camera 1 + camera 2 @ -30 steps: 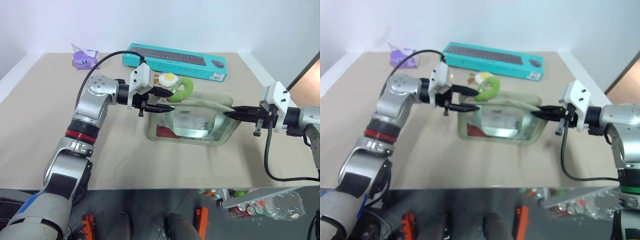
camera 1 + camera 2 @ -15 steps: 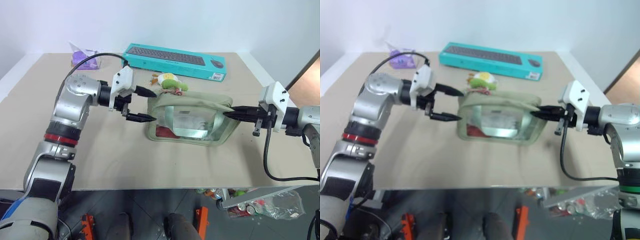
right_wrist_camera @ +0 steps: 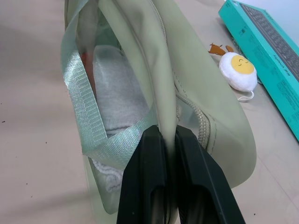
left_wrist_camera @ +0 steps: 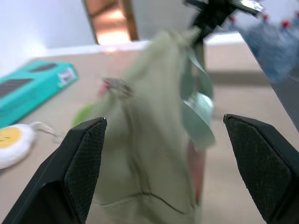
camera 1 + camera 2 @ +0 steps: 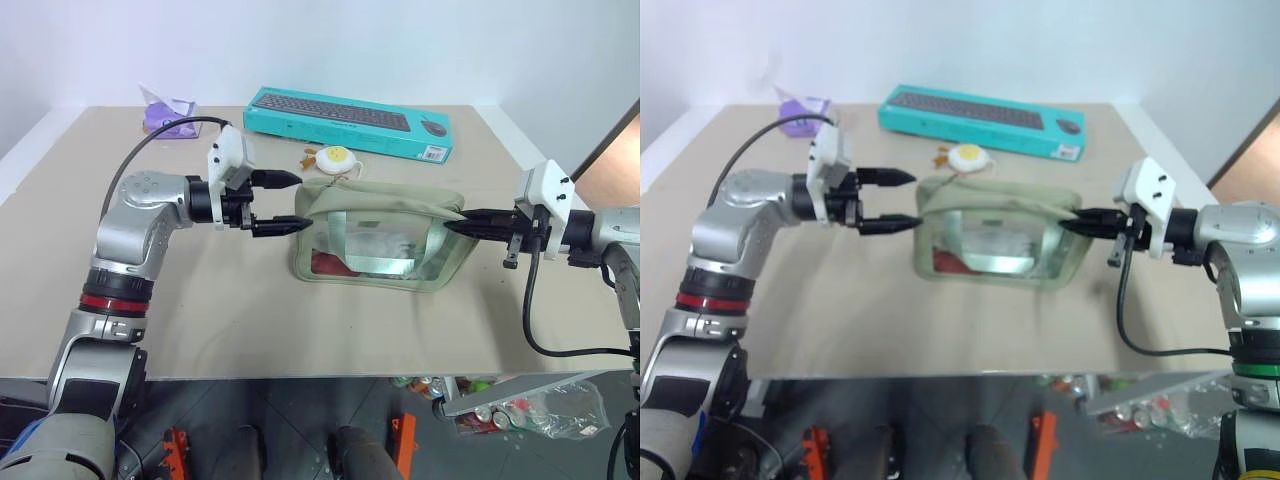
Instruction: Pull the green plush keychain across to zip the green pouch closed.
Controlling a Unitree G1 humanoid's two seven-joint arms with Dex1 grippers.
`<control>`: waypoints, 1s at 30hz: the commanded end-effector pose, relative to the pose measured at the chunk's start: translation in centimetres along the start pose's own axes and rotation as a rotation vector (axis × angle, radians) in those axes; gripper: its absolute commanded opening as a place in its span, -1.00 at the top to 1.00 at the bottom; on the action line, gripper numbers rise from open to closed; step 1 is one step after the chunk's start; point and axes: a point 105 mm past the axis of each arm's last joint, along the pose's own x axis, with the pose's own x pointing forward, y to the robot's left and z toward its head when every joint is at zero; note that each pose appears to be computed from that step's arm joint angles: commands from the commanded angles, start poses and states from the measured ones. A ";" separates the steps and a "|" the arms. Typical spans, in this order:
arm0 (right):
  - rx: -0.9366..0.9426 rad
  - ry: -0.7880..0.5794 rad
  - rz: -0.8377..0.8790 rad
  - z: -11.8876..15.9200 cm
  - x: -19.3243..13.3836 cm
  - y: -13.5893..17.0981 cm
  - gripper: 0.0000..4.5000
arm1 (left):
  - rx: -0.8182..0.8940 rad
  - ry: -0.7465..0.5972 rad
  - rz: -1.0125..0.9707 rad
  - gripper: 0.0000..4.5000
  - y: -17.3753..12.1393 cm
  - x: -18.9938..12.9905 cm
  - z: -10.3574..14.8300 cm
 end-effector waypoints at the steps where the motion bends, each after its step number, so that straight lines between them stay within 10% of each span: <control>1: -0.032 -0.013 -0.009 0.8 -0.2 -0.3 1.00 | 0.028 -0.025 0.028 -0.85 -0.4 -0.5 0.6; 14: -0.029 -0.012 -0.011 0.8 -0.5 -0.2 1.00 | -0.051 -0.101 0.201 -0.85 -2.1 0.4 -2.1; 27: -0.025 -0.019 -0.009 0.8 -0.4 0.0 1.00 | -0.033 -0.084 0.207 0.98 -2.1 1.0 -2.9; 30: -0.014 -0.024 -0.009 0.8 -0.4 0.1 1.00 | -0.033 -0.076 0.176 0.98 -2.3 1.1 -2.9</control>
